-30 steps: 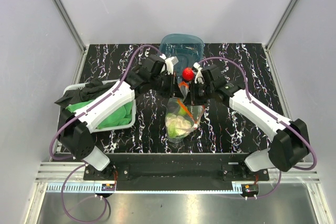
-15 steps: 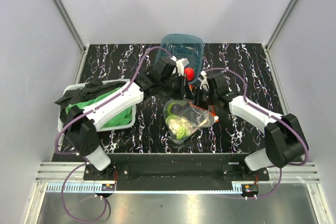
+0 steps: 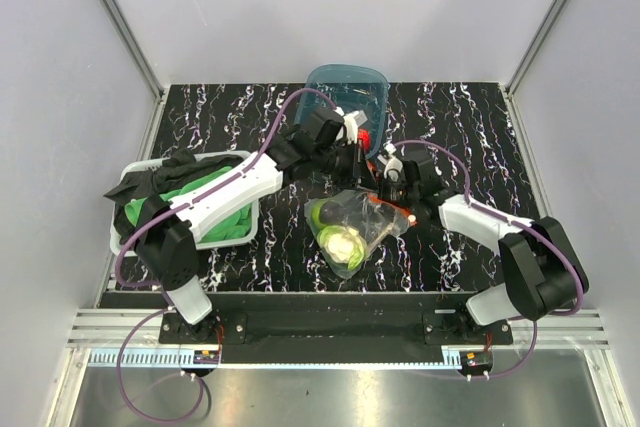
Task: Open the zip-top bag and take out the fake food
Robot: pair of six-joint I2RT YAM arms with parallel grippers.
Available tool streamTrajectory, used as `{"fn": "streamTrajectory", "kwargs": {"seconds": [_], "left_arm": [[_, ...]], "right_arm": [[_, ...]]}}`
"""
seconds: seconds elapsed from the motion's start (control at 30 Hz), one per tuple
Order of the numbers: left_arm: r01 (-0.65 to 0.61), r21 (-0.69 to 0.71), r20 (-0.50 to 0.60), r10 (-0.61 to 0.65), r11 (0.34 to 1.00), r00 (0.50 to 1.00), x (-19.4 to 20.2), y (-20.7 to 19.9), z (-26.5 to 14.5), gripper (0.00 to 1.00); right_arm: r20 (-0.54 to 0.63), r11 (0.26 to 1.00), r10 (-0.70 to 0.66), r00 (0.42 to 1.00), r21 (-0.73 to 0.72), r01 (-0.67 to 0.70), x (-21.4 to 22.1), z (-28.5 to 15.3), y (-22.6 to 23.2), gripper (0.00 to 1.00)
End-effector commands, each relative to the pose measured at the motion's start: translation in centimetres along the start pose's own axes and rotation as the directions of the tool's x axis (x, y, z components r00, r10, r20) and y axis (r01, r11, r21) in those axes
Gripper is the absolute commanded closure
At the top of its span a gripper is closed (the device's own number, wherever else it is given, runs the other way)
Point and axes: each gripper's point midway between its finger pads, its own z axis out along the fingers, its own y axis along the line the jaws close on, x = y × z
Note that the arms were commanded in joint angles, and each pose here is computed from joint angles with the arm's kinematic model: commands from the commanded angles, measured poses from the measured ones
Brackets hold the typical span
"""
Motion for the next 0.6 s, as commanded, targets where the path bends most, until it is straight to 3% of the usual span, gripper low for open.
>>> {"fn": "streamTrajectory", "kwargs": {"seconds": [0.0, 0.1, 0.23, 0.57], "left_arm": [[-0.073, -0.021, 0.133, 0.075, 0.997, 0.988, -2.9, -0.3, -2.8, 1.0], [-0.066, -0.072, 0.173, 0.078, 0.995, 0.982, -3.3, 1.6, -4.7, 1.0], [-0.045, -0.049, 0.129, 0.051, 0.998, 0.99, -2.5, 1.8, -3.8, 1.0], [-0.111, 0.056, 0.072, 0.107, 0.992, 0.992, -2.4, -3.0, -0.9, 1.0]], "right_arm": [[0.055, 0.995, -0.046, 0.997, -0.09, 0.051, -1.2, -1.4, 1.8, 0.05], [0.048, 0.989, -0.069, 0.996, -0.129, 0.074, -1.1, -1.8, 2.4, 0.02], [0.041, 0.979, -0.079, 0.996, -0.185, 0.085, -1.3, -1.6, 3.0, 0.01], [-0.025, 0.974, -0.072, 0.997, -0.216, 0.065, -1.2, 0.5, 3.5, 0.0]]}}
